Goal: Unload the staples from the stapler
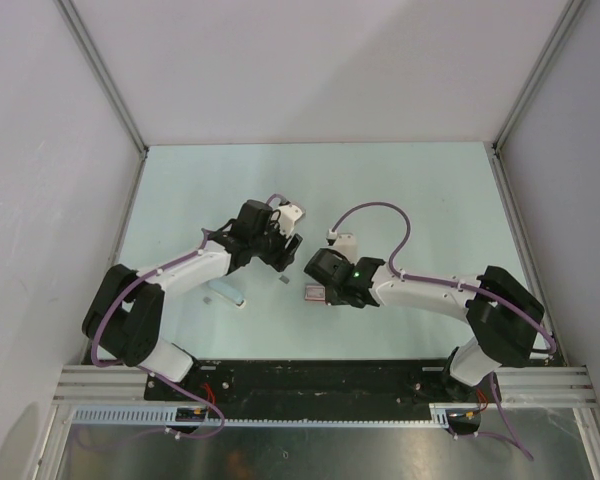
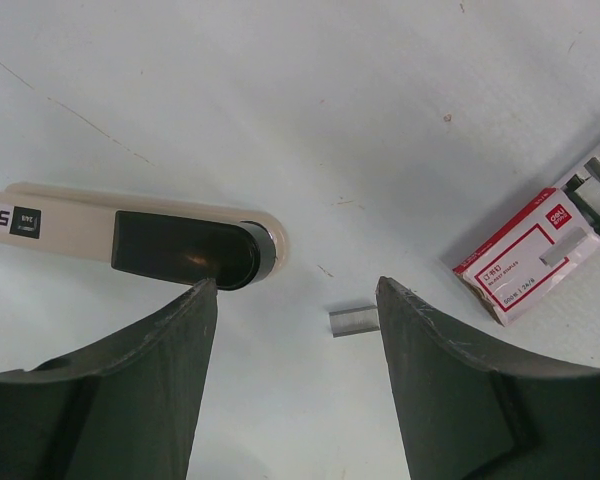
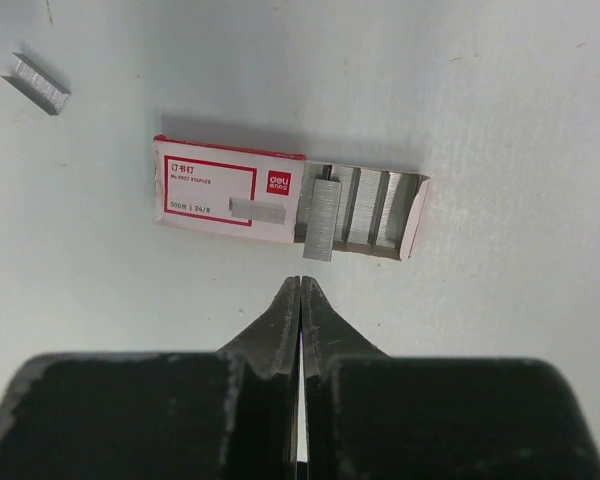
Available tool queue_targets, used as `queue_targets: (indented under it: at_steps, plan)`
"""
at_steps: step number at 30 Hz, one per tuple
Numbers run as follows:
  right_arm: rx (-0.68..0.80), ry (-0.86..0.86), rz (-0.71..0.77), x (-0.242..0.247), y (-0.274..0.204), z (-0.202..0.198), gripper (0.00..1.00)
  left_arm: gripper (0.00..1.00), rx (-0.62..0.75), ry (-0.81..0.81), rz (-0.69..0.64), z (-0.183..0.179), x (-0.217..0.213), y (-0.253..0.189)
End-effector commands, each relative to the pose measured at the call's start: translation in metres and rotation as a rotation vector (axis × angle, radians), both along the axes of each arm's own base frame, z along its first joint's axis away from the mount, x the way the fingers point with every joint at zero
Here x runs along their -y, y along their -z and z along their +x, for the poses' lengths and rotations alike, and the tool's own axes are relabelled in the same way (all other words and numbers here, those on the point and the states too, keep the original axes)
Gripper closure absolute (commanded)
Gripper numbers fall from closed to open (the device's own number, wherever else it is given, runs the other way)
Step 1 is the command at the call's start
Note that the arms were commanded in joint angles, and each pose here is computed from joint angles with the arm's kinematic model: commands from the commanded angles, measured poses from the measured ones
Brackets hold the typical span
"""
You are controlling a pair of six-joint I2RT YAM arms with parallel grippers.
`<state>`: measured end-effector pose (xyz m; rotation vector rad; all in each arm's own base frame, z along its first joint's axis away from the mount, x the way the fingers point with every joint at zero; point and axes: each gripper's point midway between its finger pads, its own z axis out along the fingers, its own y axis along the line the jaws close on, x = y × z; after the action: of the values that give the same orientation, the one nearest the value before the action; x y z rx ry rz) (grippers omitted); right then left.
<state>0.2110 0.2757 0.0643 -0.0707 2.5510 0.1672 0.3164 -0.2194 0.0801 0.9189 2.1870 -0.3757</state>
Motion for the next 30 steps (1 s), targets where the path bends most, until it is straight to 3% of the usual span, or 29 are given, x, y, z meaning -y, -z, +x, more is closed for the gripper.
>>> queue_targets:
  at_steps: [1, 30]
  plan:
    - [-0.016, -0.015, 0.025, -0.003, 0.002, -0.002, 1.00, 0.30, 0.063, 0.034, -0.007, 0.002, 0.003, -0.017]
    - [-0.103, -0.023, 0.035, 0.003, 0.032, 0.005, 1.00, 0.30, 0.071, 0.034, 0.002, 0.000, 0.000, -0.017]
